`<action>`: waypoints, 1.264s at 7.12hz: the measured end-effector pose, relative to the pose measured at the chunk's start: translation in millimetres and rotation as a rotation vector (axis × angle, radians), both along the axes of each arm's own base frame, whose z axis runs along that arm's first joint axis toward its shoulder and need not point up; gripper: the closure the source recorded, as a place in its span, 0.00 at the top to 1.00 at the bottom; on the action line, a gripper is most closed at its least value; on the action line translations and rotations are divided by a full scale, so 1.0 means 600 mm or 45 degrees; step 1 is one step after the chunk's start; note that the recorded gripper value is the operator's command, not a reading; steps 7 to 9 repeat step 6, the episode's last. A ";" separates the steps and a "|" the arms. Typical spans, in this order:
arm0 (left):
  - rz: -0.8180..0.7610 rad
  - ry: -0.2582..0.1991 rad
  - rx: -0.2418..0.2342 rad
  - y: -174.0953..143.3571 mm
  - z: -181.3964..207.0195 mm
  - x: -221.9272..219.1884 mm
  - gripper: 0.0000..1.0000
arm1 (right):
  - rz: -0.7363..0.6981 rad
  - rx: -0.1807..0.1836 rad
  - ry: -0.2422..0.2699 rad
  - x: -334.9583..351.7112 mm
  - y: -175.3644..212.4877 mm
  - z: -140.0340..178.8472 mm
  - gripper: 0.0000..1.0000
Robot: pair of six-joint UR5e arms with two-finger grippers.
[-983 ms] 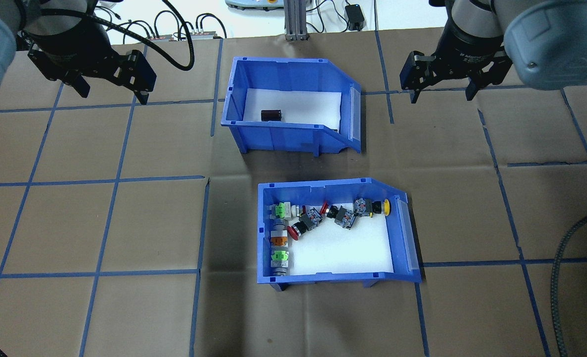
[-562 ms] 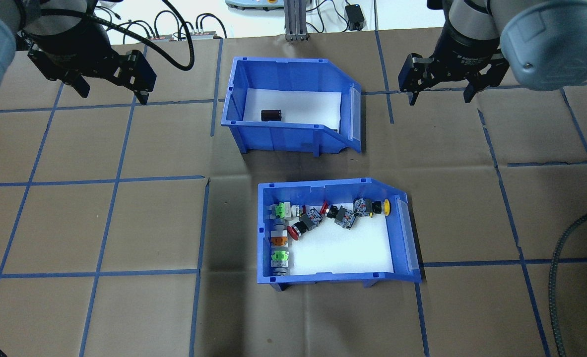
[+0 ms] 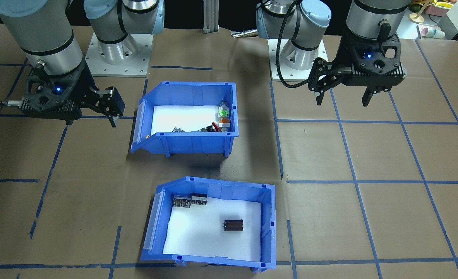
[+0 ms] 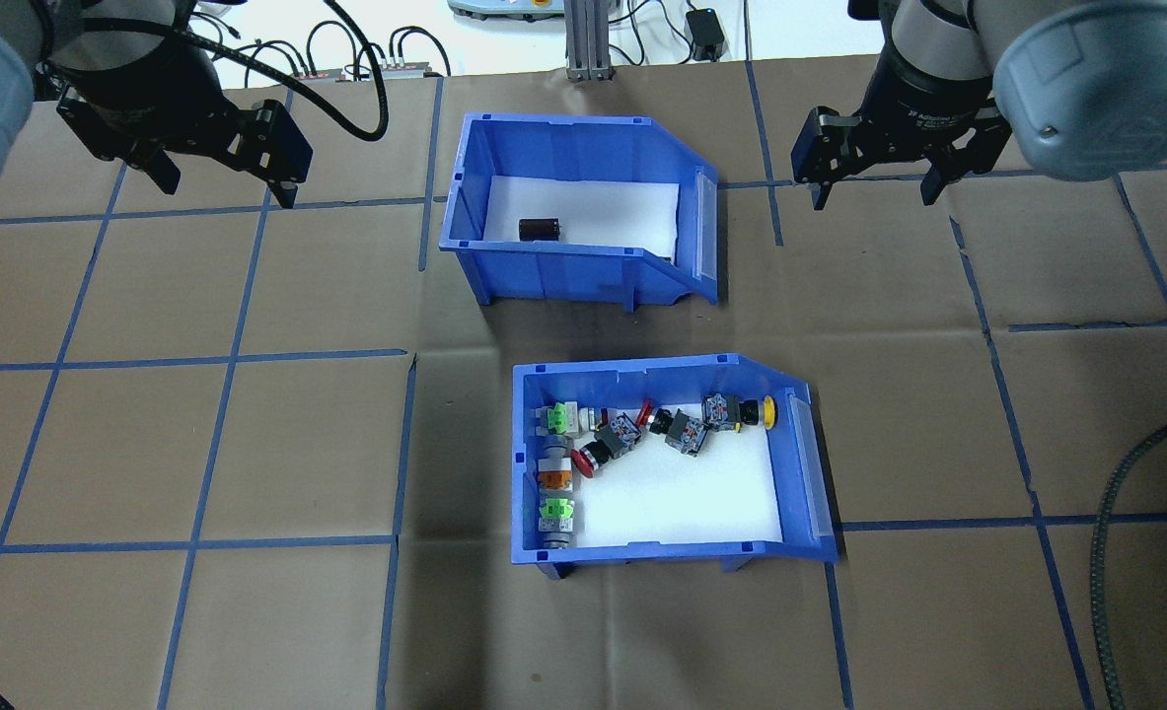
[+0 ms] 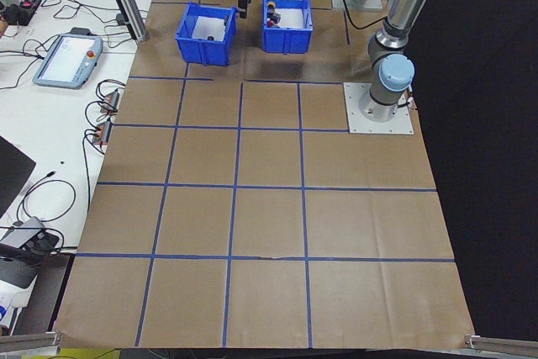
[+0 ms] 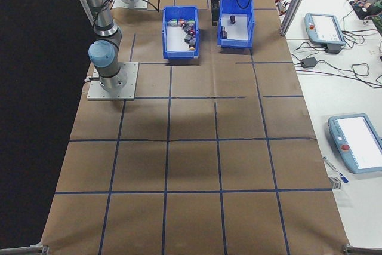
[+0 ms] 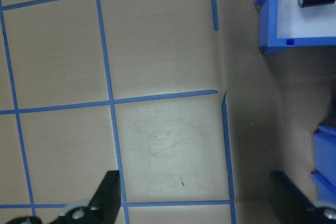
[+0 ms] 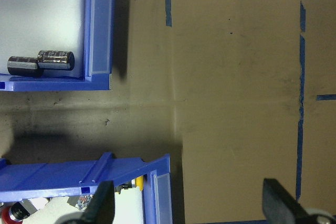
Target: Place battery box in front
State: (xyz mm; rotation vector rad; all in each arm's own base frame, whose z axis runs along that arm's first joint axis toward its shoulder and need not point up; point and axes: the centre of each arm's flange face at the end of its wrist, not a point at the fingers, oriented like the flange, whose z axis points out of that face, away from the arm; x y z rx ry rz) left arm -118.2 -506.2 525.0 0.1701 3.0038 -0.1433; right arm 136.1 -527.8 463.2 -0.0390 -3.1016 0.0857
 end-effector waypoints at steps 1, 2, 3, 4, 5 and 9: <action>-0.001 0.000 0.000 0.000 0.000 0.000 1.00 | 0.000 0.000 0.000 0.000 0.000 0.000 1.00; -0.001 0.000 0.000 0.000 0.000 -0.001 1.00 | 0.000 0.001 0.000 0.000 0.000 0.000 1.00; -0.001 0.000 0.000 0.000 0.000 -0.001 1.00 | 0.000 0.001 0.002 0.000 0.000 -0.001 1.00; -0.001 0.000 0.000 0.000 0.000 -0.001 1.00 | 0.000 -0.002 0.004 -0.001 0.001 0.002 1.00; -0.001 0.000 0.000 0.000 0.000 -0.001 1.00 | 0.000 -0.001 0.005 -0.001 0.003 0.005 1.00; -0.001 0.000 0.000 0.000 0.000 -0.001 1.00 | -0.001 0.008 0.005 -0.003 0.007 0.006 1.00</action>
